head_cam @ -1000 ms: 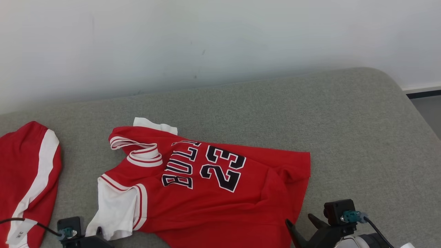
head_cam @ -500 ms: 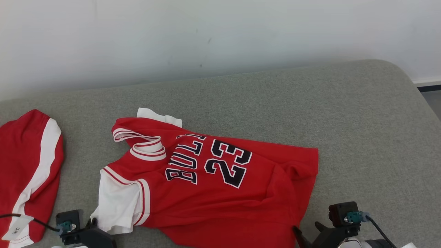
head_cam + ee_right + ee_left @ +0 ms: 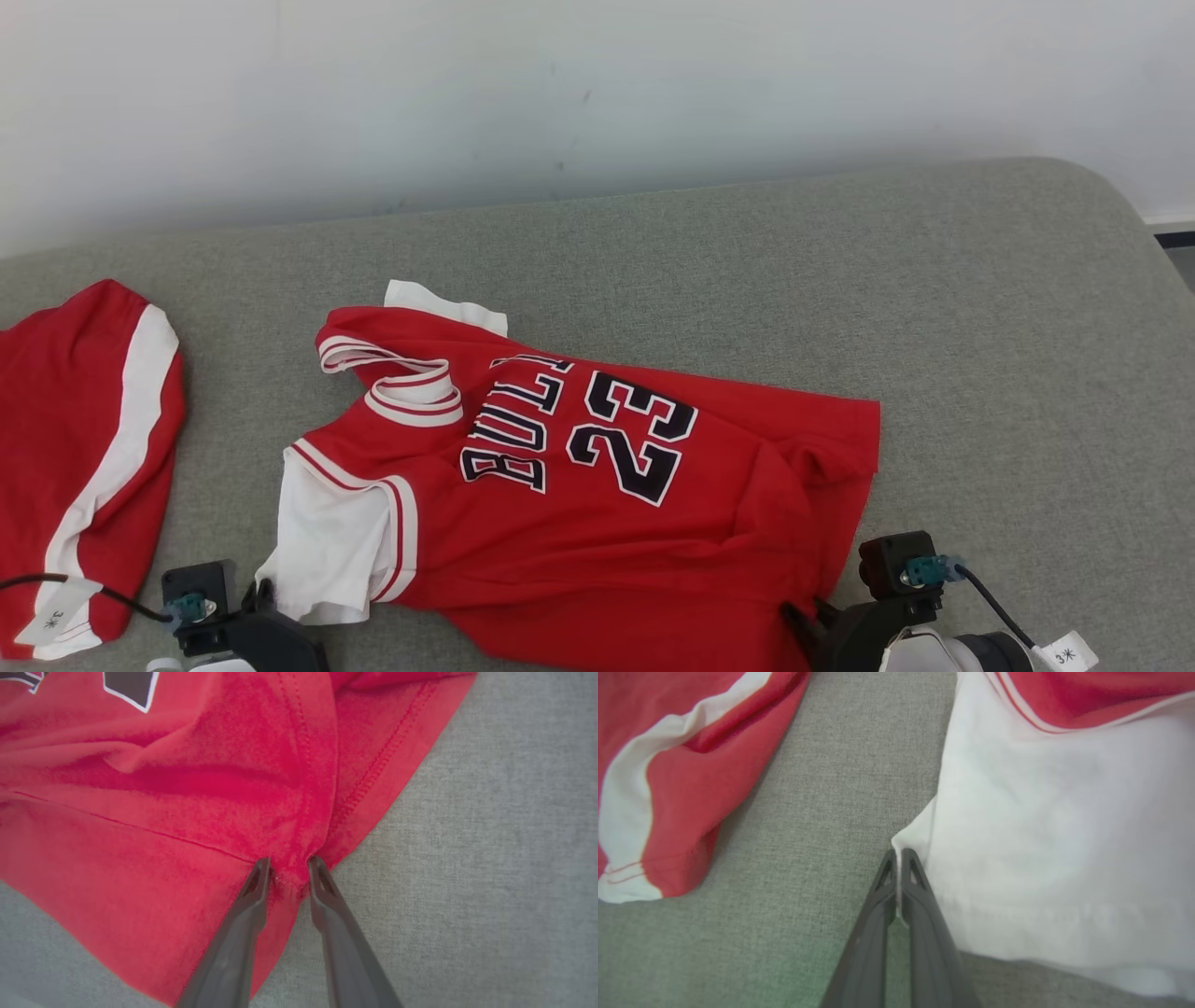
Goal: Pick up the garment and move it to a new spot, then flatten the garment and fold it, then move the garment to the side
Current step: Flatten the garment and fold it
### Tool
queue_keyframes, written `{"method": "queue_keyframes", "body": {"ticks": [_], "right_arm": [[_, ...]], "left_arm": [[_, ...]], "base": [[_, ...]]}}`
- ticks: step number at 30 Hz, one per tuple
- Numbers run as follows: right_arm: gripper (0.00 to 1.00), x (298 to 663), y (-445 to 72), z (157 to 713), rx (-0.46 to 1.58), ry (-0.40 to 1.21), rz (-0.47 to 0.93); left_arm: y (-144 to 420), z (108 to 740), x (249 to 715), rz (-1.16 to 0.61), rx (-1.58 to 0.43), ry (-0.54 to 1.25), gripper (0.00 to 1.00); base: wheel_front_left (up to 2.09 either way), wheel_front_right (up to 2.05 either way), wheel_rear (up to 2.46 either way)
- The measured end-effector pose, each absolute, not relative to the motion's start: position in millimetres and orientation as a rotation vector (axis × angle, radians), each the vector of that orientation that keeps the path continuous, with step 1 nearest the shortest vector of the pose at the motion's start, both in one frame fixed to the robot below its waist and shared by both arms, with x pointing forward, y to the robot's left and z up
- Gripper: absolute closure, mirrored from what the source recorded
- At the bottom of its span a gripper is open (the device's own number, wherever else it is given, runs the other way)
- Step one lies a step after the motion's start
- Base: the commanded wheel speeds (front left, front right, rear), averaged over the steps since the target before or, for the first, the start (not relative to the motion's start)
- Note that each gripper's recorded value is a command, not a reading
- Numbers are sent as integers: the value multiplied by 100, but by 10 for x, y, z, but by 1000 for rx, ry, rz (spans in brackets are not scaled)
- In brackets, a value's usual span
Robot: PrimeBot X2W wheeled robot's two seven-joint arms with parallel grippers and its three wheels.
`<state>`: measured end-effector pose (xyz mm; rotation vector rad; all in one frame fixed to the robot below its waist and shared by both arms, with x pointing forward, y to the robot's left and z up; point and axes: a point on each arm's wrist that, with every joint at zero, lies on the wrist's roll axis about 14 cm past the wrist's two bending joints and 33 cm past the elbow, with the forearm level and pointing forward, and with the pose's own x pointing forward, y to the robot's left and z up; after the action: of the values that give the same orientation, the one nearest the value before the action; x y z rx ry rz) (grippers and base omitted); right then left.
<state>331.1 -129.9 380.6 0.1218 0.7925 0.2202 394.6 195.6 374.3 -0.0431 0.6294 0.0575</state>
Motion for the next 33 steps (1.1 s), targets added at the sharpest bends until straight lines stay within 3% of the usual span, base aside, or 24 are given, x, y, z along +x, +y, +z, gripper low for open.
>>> {"method": "queue_keyframes", "body": {"ticks": [3,5,6,20,21,22,23,29,33], "right_arm": [[75,3320,-1291,3775,127,805,223],[98,3312,-1290,3752,128,816,223],[100,3314,-1287,3750,127,817,224],[100,3362,-1395,3943,125,733,191],[93,3334,-1401,3927,119,744,189],[93,3308,-1399,3913,119,753,190],[100,3297,-1385,3914,121,753,194],[100,3286,-1336,3984,144,715,207],[100,3399,-1364,4194,176,626,199]], "left_arm": [[1965,3732,3939,63,-44,629,100],[1968,3727,3939,66,-45,630,100],[1970,3725,3938,67,-46,629,100],[1919,4024,4064,74,-79,496,100],[1913,4030,4063,74,-78,496,100],[1905,4030,4056,71,-78,496,100],[1900,4016,4041,70,-78,504,100],[1920,4097,4047,78,-97,468,100],[1869,4433,4203,90,-271,339,100]], "base": [[0,0,0],[0,0,0],[0,0,0],[0,0,0],[0,0,0],[0,0,0],[0,0,0],[0,0,0],[0,0,0]]}}
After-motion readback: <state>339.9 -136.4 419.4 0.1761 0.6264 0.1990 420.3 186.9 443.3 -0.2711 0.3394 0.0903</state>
